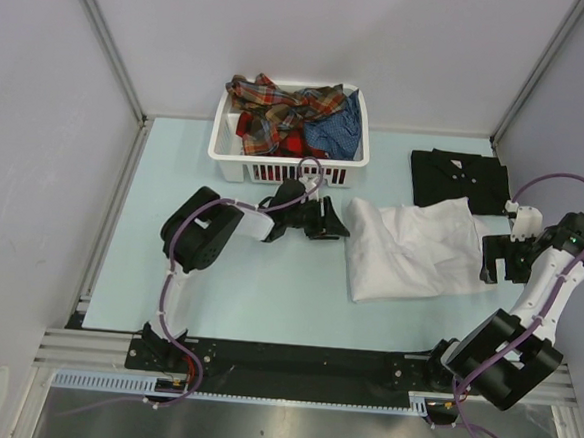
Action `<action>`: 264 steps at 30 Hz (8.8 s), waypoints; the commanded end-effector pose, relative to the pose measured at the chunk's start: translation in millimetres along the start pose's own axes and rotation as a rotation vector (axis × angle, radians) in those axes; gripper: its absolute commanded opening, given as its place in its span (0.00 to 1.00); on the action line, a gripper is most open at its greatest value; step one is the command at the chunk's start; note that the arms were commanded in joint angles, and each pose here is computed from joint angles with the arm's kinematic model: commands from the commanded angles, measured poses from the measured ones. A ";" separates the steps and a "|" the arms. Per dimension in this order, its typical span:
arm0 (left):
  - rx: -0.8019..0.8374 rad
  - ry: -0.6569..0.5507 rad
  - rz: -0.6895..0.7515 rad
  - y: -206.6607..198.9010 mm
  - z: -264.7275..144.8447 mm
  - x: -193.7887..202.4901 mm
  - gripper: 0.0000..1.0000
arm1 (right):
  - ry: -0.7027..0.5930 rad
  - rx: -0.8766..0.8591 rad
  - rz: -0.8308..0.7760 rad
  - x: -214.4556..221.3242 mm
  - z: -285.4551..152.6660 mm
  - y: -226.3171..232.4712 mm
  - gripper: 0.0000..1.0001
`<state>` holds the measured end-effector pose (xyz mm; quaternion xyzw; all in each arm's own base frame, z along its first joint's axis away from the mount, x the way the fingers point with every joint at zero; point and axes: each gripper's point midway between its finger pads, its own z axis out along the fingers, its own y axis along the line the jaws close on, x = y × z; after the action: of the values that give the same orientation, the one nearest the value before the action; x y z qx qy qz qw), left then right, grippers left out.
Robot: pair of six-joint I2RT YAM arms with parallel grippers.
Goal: Fold and stack the long sleeve shirts
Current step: Fold the shirt
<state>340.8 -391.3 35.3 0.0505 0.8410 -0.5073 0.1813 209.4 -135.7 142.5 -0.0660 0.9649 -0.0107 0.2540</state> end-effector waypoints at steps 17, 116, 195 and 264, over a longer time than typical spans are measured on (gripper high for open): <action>-0.151 -0.075 -0.124 24.7 -31.7 11.7 0.00 | -0.009 0.008 -0.011 -12.1 14.0 -11.5 1.00; -0.228 0.115 0.694 45.6 -235.0 11.9 0.63 | -0.239 -0.215 -0.911 -184.3 189.7 327.6 0.45; -0.171 0.136 -0.193 3.5 -234.6 151.6 0.73 | 0.287 -0.882 0.452 3.7 37.8 316.7 0.98; -0.263 0.114 0.021 22.2 -207.9 86.3 0.59 | 0.179 -0.706 0.260 -41.9 95.8 314.3 0.77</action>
<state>189.3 -198.2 61.7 0.0391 0.9255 -0.3648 0.0943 224.4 174.1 54.2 0.0109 0.9357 0.3445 0.0749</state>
